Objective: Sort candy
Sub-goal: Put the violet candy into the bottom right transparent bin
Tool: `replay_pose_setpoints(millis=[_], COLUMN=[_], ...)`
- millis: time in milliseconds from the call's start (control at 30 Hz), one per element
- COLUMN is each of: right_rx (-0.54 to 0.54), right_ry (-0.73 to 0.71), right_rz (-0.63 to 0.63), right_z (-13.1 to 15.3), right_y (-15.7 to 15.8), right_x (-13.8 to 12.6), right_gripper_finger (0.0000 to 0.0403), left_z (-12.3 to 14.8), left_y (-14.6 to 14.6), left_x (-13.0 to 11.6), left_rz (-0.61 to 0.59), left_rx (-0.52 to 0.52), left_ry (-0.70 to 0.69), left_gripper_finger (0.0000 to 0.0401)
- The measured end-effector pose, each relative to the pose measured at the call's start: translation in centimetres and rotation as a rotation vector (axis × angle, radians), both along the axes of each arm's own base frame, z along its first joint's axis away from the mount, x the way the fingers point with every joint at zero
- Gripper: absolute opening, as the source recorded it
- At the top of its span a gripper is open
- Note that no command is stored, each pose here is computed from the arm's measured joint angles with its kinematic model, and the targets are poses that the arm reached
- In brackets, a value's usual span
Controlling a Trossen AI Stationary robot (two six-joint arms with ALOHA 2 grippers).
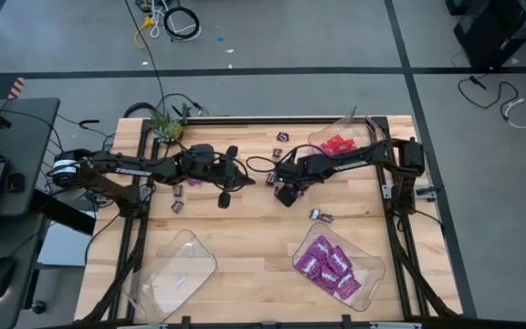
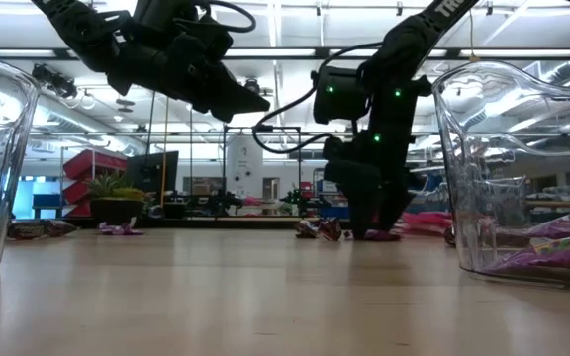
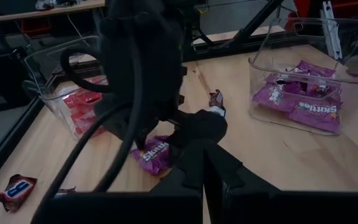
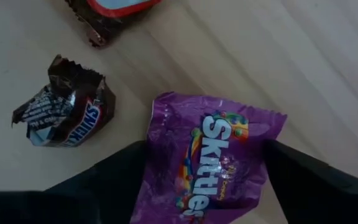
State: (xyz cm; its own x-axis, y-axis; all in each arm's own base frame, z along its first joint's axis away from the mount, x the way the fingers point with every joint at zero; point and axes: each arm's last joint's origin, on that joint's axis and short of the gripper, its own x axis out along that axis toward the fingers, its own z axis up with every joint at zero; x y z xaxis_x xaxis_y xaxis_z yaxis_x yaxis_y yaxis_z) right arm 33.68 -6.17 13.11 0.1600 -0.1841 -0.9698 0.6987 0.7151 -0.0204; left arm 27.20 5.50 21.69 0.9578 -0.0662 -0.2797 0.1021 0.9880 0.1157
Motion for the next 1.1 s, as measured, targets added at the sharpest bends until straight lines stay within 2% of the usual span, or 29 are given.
replay_pose_setpoints(millis=[133,367,533,700,800,933,1100], right_rx=[0.007,0.008,-0.004,-0.015,0.018,0.095,0.180], right_ry=[-0.013,-0.044,-0.094,-0.178,-0.227,-0.287,-0.291], right_rz=[0.028,0.080,0.118,0.146,0.174,0.229,0.288], right_z=[0.2,1.2,2.9,6.3,8.7,11.6,13.3], right_y=[0.2,1.1,1.7,2.6,4.0,7.1,12.1], right_x=[0.1,0.0,-0.2,-1.1,-2.2,-4.1,-6.5], right_gripper_finger=[0.0268,0.0141,0.0081,0.0068,0.0072,0.0074,0.0073], left_z=[0.0,0.0,0.0,0.0,0.0,0.0,0.0], left_y=[0.0,0.0,0.0,0.0,0.0,0.0,0.0], left_x=[0.0,0.0,0.0,0.0,0.0,0.0,0.0], left_rz=[0.000,0.000,0.000,0.000,0.000,0.000,0.000], left_rx=[-0.001,-0.002,-0.003,-0.003,-0.003,-0.003,-0.003], left_ry=[0.002,0.004,0.004,0.004,0.004,0.004,0.004], left_gripper_finger=[0.0001,0.0001,0.0001,0.0001,0.0001,0.0001,0.0001])
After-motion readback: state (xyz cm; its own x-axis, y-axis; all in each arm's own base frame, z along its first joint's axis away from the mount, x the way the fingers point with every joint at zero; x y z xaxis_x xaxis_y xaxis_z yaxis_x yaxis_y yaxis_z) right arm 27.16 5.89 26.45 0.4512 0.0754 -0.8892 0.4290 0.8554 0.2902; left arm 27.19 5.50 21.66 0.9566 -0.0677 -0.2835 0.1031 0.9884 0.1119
